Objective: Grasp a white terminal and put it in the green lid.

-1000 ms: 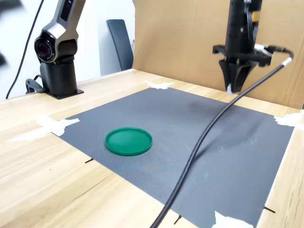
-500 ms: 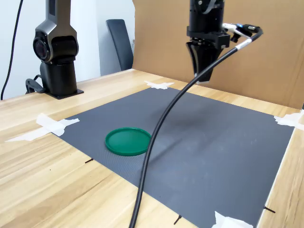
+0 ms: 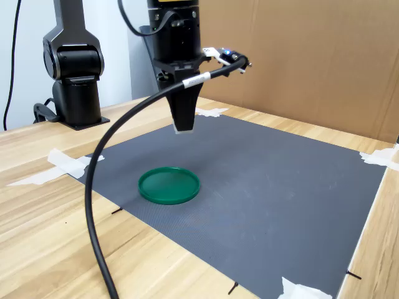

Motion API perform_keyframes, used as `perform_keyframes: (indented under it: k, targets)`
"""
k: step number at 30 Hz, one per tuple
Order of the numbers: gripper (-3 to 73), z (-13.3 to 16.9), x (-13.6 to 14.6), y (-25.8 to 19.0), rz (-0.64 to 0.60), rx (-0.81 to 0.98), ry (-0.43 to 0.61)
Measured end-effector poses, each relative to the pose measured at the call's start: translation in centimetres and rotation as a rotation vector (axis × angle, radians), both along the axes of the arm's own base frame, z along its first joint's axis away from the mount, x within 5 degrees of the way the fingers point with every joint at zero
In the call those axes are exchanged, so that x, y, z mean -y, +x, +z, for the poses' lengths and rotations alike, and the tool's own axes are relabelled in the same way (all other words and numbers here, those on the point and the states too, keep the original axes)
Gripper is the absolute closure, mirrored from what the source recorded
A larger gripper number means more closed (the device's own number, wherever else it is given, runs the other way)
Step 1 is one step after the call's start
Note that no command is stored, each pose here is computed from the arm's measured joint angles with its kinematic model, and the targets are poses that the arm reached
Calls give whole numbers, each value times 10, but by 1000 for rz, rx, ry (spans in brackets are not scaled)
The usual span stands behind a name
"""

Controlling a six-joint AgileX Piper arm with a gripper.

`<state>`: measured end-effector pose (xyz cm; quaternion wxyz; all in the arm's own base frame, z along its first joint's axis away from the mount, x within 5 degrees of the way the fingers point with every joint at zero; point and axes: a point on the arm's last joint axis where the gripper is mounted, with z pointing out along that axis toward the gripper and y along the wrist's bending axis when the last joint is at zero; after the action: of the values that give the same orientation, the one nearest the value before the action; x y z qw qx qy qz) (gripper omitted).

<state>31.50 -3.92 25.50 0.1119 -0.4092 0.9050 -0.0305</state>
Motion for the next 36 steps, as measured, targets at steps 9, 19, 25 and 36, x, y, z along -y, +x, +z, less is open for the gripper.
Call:
perform_keyframes:
  k: [9,19,25,36]
  targets:
    - [614,-12,26,-6,64,23,-44]
    - [614,-52,31,4,99,-21,-60]
    - [614,-65,33,8,105,-51,-62]
    - [240,-70,32,9,125,-60,-54]
